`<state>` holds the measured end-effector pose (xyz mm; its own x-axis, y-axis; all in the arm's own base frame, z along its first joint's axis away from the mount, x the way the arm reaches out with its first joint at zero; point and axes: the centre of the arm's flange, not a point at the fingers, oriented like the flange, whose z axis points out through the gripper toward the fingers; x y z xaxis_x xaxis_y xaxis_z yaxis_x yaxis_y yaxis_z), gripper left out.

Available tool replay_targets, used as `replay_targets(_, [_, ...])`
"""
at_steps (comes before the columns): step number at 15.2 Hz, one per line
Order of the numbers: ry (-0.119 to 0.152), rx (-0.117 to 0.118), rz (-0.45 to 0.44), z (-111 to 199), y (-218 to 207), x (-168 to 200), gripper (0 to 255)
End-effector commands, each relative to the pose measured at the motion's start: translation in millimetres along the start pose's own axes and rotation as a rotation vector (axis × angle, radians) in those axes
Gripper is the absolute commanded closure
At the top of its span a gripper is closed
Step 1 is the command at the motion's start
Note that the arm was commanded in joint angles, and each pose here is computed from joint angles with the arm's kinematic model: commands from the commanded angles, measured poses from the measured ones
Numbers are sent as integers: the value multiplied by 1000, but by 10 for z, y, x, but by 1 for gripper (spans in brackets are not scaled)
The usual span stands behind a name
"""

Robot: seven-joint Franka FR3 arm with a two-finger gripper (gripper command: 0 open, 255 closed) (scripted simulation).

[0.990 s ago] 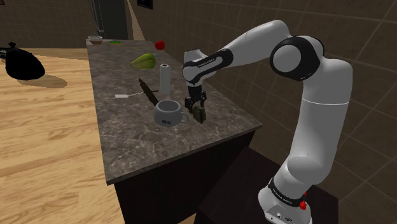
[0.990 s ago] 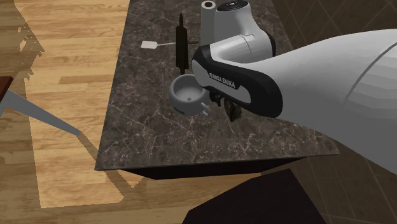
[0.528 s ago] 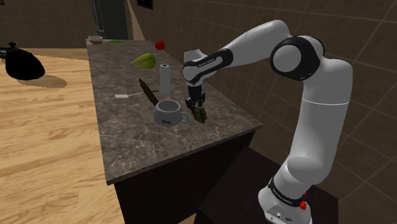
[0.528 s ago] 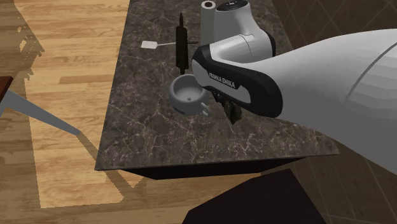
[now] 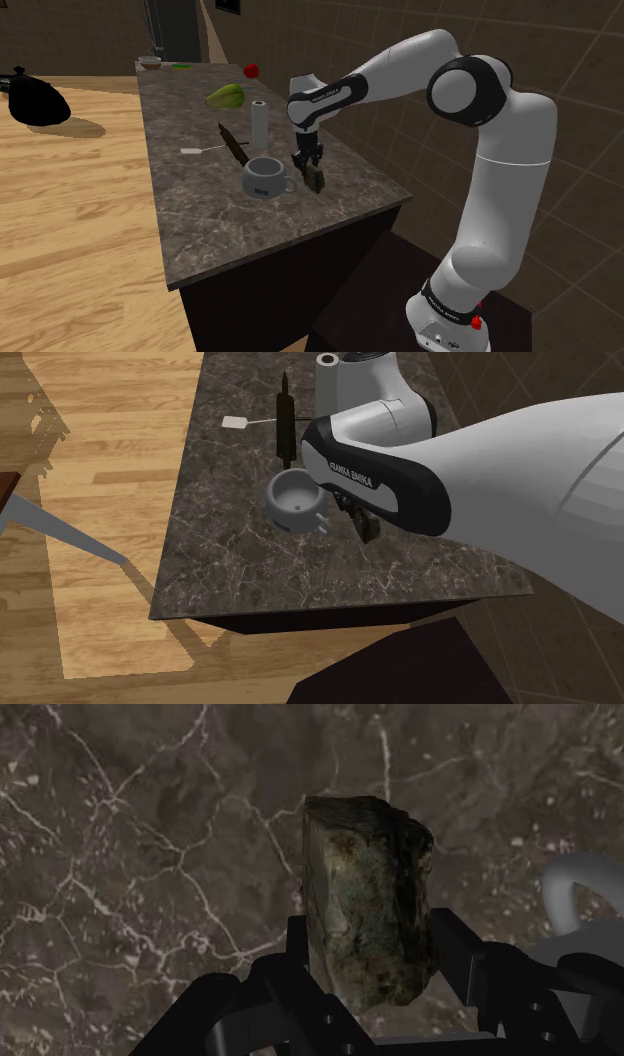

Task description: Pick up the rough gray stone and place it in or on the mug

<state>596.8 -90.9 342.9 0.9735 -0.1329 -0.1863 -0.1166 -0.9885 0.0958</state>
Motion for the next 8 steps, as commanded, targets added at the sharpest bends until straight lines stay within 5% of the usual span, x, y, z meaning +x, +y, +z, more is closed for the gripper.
replay_targets(1, [0, 0, 0, -106, 10, -16, 255])
replay_targets(8, [0, 0, 0, -467, 45, -85, 255])
